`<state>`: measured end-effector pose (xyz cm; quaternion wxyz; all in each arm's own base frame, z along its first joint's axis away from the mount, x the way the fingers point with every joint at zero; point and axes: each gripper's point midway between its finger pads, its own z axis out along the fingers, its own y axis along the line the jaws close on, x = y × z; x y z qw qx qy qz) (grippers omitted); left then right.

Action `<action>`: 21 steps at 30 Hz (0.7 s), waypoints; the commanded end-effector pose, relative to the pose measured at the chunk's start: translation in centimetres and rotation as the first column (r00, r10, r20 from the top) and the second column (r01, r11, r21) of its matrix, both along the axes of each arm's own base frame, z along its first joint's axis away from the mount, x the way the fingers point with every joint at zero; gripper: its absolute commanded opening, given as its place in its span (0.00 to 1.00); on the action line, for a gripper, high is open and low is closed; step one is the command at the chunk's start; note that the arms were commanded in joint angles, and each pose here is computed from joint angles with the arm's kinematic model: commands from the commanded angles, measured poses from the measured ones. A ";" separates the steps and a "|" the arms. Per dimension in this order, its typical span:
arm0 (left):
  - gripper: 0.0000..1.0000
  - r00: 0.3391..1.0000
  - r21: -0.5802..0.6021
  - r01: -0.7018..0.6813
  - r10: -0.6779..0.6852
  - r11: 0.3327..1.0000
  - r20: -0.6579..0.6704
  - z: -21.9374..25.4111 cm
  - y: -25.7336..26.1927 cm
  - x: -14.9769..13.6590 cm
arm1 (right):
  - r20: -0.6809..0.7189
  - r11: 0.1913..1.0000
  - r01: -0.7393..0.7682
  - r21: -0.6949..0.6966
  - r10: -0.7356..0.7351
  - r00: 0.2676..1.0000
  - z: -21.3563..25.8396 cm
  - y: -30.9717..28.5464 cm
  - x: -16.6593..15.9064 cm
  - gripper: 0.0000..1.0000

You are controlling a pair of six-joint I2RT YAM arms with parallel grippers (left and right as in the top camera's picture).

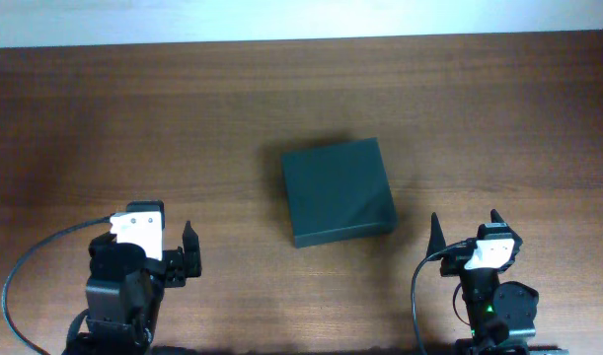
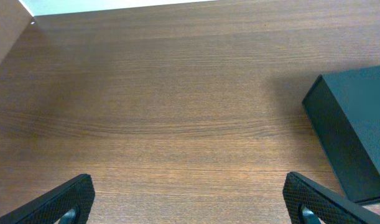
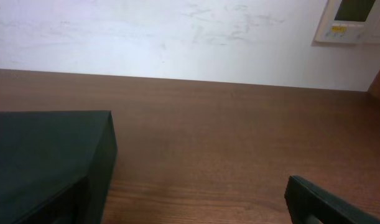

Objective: Pack container

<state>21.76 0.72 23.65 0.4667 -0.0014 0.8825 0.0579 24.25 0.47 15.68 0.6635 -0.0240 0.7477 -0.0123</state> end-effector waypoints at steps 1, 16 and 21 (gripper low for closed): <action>0.99 1.000 -0.004 -0.016 0.016 1.000 0.000 -0.2 0.2 0.0 | -0.004 1.000 0.015 0.009 -0.015 1.000 -0.3 -0.2 0.0 0.99; 0.99 0.972 -0.083 0.148 -0.129 0.986 0.198 -1.5 -2.2 -3.4 | -0.004 1.000 0.015 0.009 -0.015 1.000 -0.3 -0.2 0.0 0.99; 0.99 0.904 -0.062 0.067 -0.034 0.996 0.426 -3.0 -0.8 -0.3 | -0.004 1.000 0.015 0.009 -0.015 1.000 -0.3 -0.2 0.0 0.99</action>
